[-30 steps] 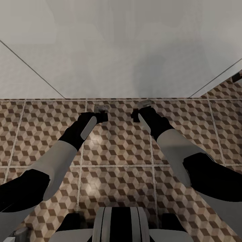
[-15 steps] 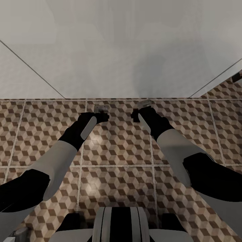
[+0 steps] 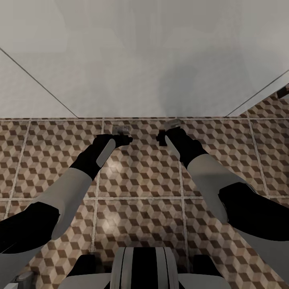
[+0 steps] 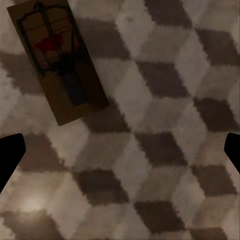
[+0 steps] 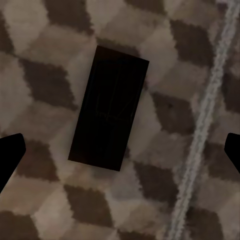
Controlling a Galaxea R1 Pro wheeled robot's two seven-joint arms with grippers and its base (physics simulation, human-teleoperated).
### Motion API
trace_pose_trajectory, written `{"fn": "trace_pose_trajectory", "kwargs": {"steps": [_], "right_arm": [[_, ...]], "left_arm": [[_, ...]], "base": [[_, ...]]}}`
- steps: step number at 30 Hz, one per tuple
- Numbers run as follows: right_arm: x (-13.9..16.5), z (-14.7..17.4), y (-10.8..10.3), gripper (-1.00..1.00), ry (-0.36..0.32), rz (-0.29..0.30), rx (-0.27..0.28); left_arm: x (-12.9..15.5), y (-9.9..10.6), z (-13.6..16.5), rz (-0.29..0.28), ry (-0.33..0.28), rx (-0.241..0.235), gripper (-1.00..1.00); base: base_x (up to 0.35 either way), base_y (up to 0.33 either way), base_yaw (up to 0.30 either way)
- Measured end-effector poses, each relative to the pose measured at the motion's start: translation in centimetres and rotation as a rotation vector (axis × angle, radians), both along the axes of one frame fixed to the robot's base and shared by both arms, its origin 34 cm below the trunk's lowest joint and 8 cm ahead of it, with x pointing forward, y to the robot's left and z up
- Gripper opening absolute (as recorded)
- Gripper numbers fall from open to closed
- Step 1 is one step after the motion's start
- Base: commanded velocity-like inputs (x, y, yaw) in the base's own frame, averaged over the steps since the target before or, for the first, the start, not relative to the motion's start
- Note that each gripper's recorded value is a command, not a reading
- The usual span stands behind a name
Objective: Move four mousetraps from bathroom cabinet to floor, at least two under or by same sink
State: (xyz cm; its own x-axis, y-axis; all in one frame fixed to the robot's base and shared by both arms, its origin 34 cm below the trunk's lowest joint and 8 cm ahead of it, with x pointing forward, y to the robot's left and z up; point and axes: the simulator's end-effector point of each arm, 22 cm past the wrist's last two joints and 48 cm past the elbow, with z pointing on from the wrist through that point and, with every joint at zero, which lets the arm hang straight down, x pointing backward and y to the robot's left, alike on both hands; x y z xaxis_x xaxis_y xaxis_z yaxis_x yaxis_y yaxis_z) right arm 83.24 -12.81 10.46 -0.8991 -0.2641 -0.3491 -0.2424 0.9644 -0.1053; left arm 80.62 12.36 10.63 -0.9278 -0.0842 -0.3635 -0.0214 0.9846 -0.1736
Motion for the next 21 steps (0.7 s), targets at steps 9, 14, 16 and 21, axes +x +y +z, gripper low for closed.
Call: {"fn": "trace_pose_trajectory", "kwargs": {"steps": [9,14,16,21], "right_arm": [[0.0,0.0,0.01,1.0,0.0,0.0,0.0],[-0.01,0.0,0.02,1.0,0.0,0.0,0.001],[-0.01,0.0,0.03,1.0,0.0,0.0,0.001],[-0.01,0.0,0.03,1.0,0.0,0.0,0.001]], "left_arm": [[0.07,-0.06,0.07,-0.001,-0.003,-0.001,1.0],[0.08,-0.06,0.07,-0.001,-0.003,-0.001,1.0],[0.09,-0.06,0.08,-0.001,-0.004,-0.001,1.0],[0.1,-0.06,0.08,-0.001,-0.004,-0.001,1.0]], "base": [[0.0,0.0,0.0],[0.0,0.0,0.0],[0.0,0.0,0.0],[0.0,0.0,0.0]]}}
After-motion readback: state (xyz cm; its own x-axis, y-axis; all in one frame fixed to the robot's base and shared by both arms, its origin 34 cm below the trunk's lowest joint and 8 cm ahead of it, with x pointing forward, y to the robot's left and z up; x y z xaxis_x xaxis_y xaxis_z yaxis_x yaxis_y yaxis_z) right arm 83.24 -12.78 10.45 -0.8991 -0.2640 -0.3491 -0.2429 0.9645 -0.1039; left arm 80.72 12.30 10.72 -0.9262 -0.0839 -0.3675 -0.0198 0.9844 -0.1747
